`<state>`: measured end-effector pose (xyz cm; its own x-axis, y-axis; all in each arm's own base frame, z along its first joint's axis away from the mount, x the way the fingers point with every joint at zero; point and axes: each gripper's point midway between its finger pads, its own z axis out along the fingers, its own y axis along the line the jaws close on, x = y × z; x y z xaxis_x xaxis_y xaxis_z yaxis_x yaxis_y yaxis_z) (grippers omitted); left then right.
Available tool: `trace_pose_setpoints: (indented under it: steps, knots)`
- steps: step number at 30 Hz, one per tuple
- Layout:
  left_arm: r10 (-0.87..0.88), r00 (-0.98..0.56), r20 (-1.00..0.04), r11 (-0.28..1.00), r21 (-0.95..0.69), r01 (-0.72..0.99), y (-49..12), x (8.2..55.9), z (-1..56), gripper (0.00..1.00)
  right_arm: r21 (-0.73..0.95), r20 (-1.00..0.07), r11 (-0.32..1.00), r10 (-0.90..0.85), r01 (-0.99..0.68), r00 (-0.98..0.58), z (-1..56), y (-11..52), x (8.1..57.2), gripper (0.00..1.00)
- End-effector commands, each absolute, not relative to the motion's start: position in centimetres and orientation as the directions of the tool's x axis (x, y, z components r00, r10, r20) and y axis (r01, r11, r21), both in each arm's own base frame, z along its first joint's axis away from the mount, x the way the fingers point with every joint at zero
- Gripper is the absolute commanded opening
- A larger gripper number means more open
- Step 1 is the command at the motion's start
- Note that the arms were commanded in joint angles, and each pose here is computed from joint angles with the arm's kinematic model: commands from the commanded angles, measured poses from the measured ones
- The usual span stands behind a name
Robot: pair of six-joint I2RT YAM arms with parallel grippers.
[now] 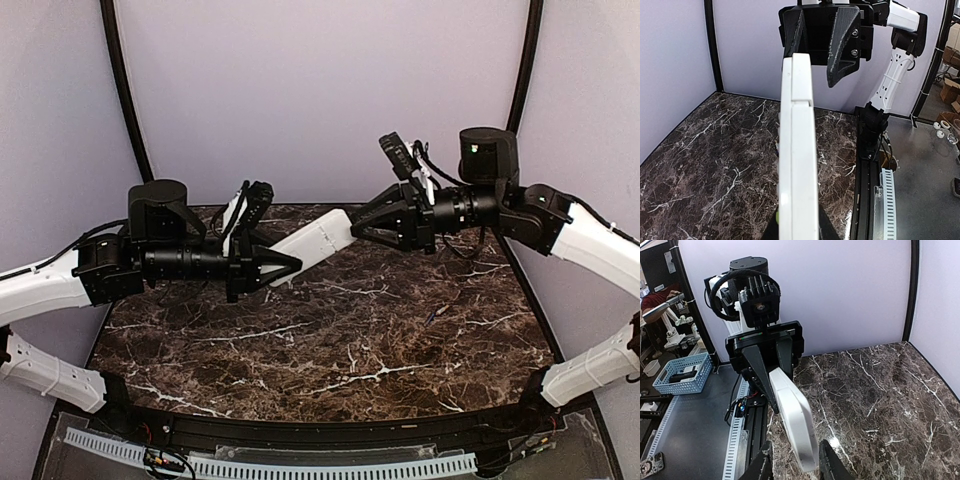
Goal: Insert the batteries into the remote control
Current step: Remove the battery cover from the remote control.
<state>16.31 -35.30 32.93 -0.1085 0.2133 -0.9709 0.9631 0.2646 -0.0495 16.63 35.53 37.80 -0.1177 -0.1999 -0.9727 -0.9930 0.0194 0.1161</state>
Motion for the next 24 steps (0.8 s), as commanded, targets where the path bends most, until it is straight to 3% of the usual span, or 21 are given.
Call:
trace_pose_setpoints:
  steps: [1,16,24]
  knots:
    - [0.186,-0.071,-0.980,0.267,-0.019,0.963,-35.3,16.4,33.9,0.00,0.132,-0.974,-0.015,-0.187,-0.991,-0.126,37.8,36.1,16.1,0.29]
    - [0.189,-0.064,-0.980,0.296,-0.006,0.955,-35.2,16.9,33.8,0.00,0.170,-0.964,-0.064,-0.219,-0.983,-0.152,36.7,36.7,15.3,0.14]
    - [0.193,-0.065,-0.979,0.306,-0.003,0.952,-35.1,17.1,33.7,0.00,0.182,-0.956,-0.038,-0.240,-0.983,-0.168,35.8,36.9,15.8,0.16]
